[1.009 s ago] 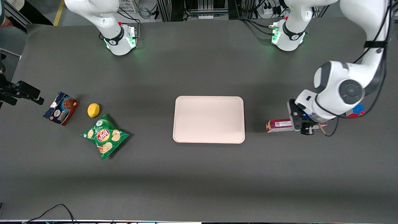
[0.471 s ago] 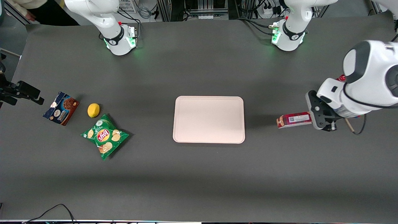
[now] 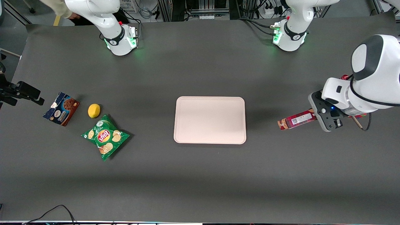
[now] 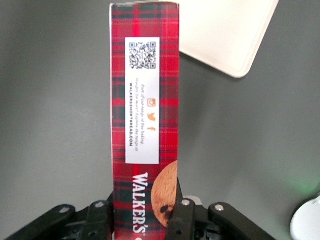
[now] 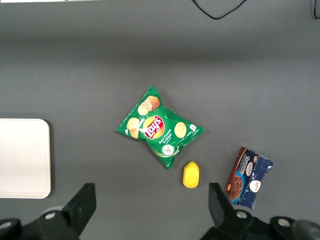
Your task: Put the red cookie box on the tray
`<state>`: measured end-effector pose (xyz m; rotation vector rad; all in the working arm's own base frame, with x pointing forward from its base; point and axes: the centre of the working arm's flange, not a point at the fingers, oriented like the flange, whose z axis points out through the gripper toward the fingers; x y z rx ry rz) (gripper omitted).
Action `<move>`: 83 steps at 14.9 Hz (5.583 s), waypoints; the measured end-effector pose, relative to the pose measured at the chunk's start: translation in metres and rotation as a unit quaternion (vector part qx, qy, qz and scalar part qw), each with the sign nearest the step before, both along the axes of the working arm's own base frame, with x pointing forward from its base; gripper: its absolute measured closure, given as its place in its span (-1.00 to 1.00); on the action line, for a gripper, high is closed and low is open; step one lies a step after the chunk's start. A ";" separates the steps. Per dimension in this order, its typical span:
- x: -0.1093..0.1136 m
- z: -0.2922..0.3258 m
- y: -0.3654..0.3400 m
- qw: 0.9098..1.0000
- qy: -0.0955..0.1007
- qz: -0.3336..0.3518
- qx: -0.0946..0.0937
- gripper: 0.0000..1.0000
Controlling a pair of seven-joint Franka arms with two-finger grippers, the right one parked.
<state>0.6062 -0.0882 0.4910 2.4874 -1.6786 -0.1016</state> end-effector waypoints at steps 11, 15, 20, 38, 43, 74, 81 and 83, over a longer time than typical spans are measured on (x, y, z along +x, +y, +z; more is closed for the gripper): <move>-0.034 0.008 -0.112 0.949 0.048 0.310 0.044 0.24; -0.052 0.011 -0.160 0.912 0.055 0.403 0.054 0.24; -0.074 -0.010 -0.216 0.843 0.049 0.534 0.043 0.24; -0.102 -0.180 -0.272 0.814 -0.014 0.580 0.023 0.24; -0.100 -0.207 -0.275 0.826 -0.020 0.564 0.018 0.24; -0.102 -0.260 -0.285 0.820 -0.054 0.568 0.031 -0.59; -0.101 -0.260 -0.285 0.820 -0.055 0.568 0.031 -1.00; -0.098 -0.257 -0.285 0.820 -0.057 0.570 0.027 -1.00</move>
